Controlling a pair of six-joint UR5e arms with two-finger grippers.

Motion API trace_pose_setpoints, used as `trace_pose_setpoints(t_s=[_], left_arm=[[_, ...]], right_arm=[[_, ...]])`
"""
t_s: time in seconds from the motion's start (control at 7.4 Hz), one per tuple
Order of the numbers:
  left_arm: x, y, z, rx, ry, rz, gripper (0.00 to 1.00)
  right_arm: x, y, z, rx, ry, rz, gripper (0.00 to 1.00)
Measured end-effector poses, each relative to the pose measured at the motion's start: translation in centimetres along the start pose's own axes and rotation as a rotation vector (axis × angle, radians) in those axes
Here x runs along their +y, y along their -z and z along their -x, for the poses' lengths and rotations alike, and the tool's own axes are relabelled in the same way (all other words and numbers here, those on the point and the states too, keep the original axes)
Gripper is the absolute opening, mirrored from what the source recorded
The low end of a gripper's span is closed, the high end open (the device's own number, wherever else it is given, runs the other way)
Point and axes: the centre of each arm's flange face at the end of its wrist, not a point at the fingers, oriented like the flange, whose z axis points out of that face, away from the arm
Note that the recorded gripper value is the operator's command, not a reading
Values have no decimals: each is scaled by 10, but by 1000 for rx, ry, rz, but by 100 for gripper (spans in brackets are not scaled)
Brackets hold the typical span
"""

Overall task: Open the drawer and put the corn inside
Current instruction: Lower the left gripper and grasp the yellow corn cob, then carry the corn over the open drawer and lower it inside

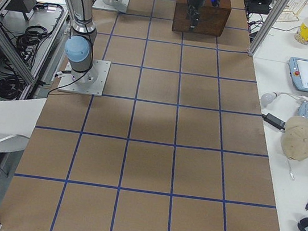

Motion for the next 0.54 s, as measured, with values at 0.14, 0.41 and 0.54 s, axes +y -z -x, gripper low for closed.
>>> trace_pose_setpoints(t_s=[0.14, 0.41, 0.54], left_arm=[[-10, 23, 6, 18, 112, -9, 0], [-53, 63, 15, 29, 323, -12, 0], [-77, 78, 16, 25, 435, -12, 0]], right_arm=[[0, 0, 0, 0, 0, 0, 100], [0, 0, 0, 0, 0, -1, 100], [0, 0, 0, 0, 0, -1, 100]])
